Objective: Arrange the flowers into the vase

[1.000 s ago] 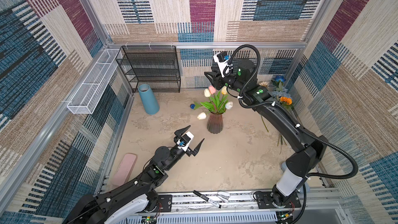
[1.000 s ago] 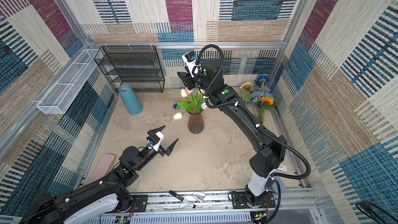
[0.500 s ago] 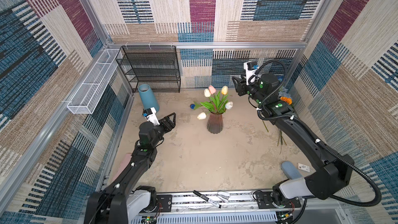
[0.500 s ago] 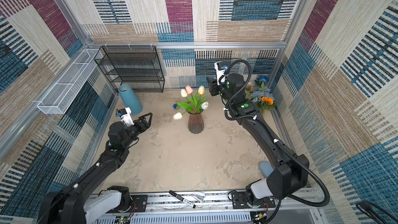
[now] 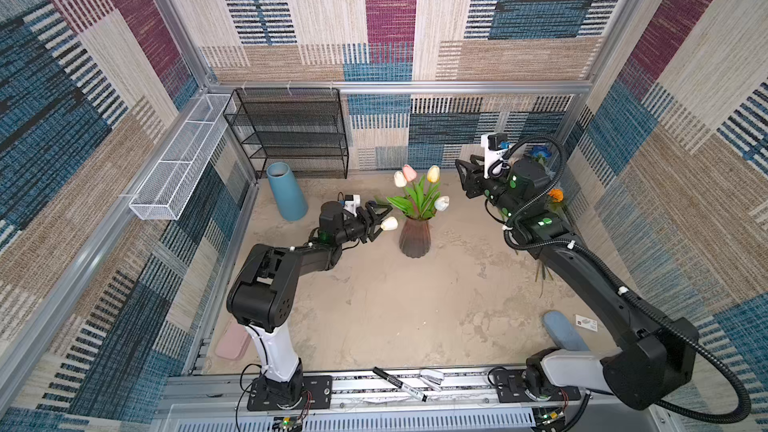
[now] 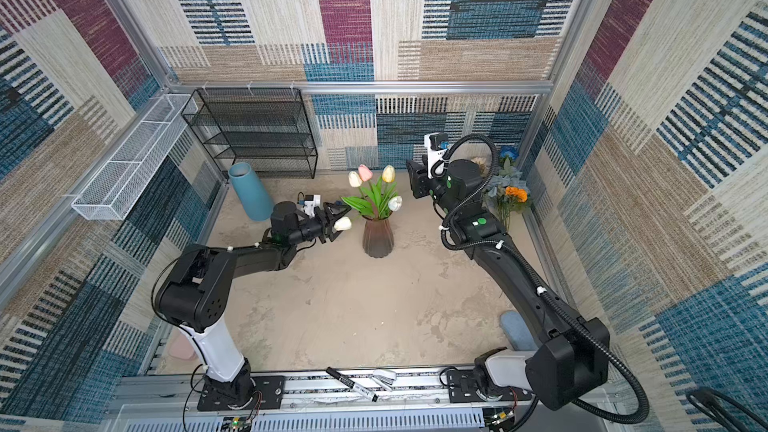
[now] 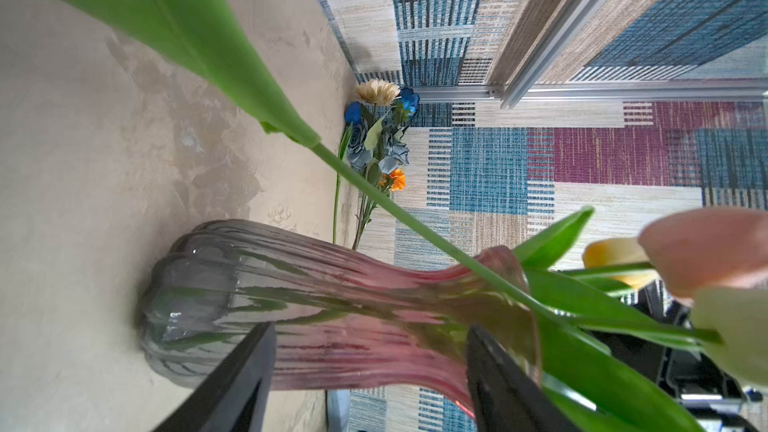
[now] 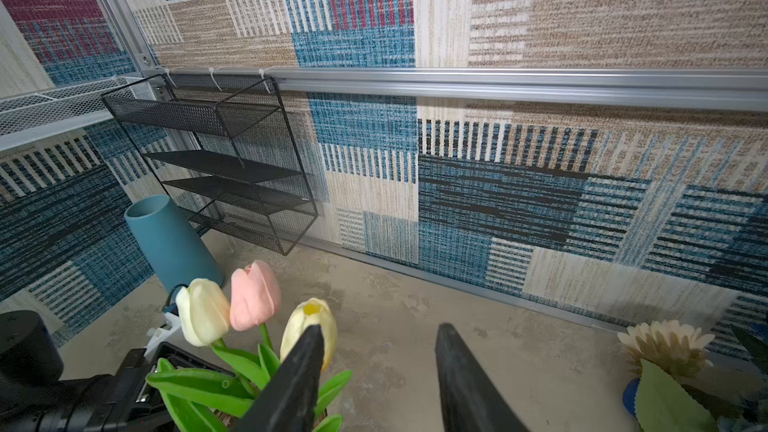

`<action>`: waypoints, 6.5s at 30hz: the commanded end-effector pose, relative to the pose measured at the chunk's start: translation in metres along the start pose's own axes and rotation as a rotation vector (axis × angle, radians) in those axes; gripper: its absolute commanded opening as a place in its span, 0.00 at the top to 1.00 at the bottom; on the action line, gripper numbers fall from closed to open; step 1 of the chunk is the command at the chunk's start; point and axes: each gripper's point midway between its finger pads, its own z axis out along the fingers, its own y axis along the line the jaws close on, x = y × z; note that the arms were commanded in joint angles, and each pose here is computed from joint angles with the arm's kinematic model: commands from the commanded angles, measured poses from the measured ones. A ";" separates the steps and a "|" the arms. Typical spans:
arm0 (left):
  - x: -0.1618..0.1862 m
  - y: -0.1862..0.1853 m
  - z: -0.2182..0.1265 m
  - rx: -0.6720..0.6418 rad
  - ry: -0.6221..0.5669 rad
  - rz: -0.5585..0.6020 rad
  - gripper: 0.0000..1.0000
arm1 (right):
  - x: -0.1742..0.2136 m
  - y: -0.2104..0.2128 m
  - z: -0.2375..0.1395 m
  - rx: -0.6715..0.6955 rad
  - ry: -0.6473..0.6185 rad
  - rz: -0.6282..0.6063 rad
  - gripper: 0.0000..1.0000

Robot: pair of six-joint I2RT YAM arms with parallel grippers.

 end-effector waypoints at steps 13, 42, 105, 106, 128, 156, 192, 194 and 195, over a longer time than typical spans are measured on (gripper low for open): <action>-0.021 -0.022 0.035 0.086 -0.001 -0.036 0.30 | -0.008 -0.001 -0.005 0.005 -0.078 -0.018 0.55; -0.044 -0.025 0.022 0.043 -0.003 0.069 1.00 | -0.008 -0.008 -0.009 0.045 -0.099 -0.050 0.51; 0.126 -0.263 -0.025 0.506 -0.360 1.599 1.00 | -0.053 0.127 -0.043 -0.813 -0.220 -0.084 0.99; 0.126 -0.262 -0.026 0.506 -0.364 1.601 1.00 | -0.053 0.127 -0.042 -0.805 -0.219 -0.080 1.00; 0.079 -0.202 -0.157 0.143 -0.749 1.541 0.10 | 0.002 0.100 0.015 -0.549 -0.157 -0.060 1.00; 0.068 -0.059 -0.162 -0.243 -0.621 1.500 0.01 | 0.086 0.118 0.041 -0.518 -0.011 -0.147 0.85; 0.065 -0.064 -0.146 -0.230 -0.579 1.494 0.01 | 0.056 0.104 0.025 -0.419 0.026 -0.180 0.34; 0.064 -0.067 -0.144 -0.226 -0.579 1.496 0.01 | 0.045 0.099 0.021 -0.387 0.011 -0.193 0.31; 0.064 -0.067 -0.143 -0.222 -0.578 1.497 0.01 | 0.038 0.096 0.017 -0.368 -0.003 -0.198 0.30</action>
